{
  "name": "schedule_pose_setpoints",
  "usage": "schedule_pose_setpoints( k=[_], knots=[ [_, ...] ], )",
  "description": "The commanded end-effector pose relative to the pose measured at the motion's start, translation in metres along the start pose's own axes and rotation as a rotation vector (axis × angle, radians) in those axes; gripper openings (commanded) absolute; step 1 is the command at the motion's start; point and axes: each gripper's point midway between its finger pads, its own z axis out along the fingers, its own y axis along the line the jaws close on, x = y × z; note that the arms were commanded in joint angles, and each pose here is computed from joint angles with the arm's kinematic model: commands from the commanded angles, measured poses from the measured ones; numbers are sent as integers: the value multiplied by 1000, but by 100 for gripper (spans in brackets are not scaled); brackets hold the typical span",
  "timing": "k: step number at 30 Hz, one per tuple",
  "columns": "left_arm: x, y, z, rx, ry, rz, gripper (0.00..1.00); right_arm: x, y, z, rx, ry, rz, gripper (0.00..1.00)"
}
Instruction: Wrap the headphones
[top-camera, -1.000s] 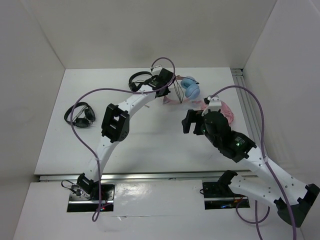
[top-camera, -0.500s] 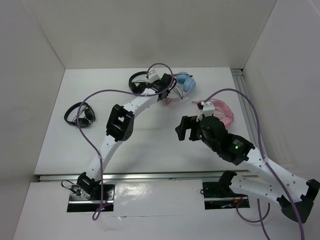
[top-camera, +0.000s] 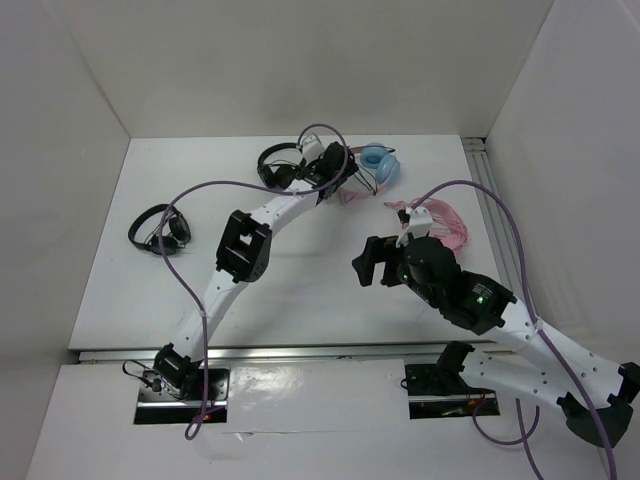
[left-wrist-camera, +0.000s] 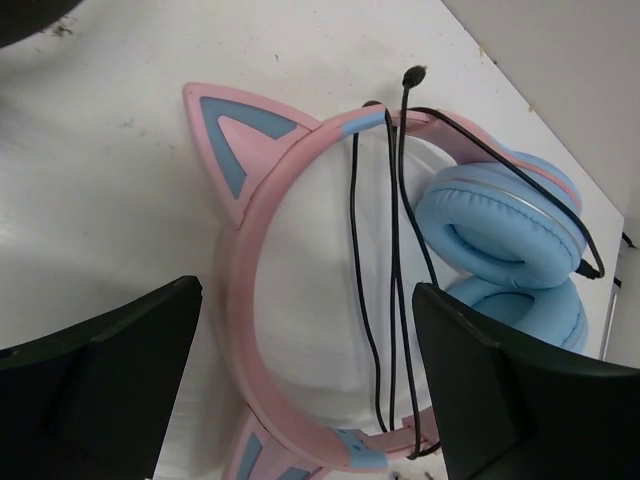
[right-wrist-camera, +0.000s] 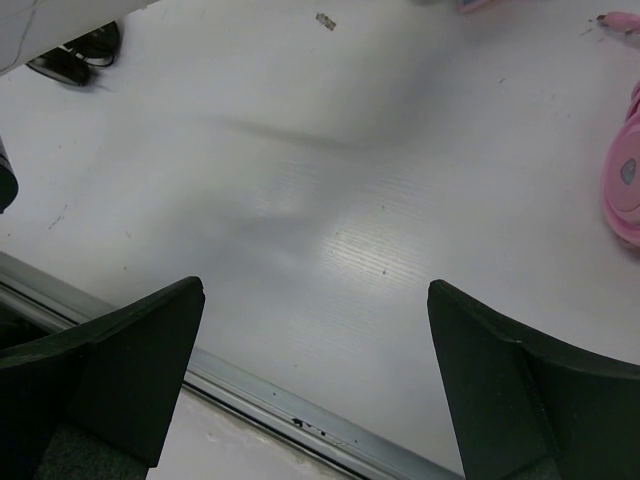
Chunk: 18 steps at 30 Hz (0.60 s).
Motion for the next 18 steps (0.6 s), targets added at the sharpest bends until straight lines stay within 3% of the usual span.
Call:
schedule_pose_setpoints(
  k=[1, 7, 13, 15, 16, 18],
  knots=[
    [-18, -30, -8, 99, -8, -57, 100, 6, 0, -4, -14, 11, 5, 100],
    [-36, -61, -44, 207, -14, -58, 100, 4, 1, -4, -23, -4, 11, 100],
    [-81, -95, -127, 314, -80, 25, 100, -11, 5, -6, -14, -36, -4, 100],
    [-86, -91, -151, 328, -56, 131, 100, -17, 0, -4, 29, -49, -22, 100],
    [-107, -100, -182, 360, -71, 157, 100, -24, -1, -6, 44, -60, -21, 100],
    [-111, -85, -207, 354, -37, 351, 100, -30, -8, -3, 107, -70, -41, 100]
  ],
)
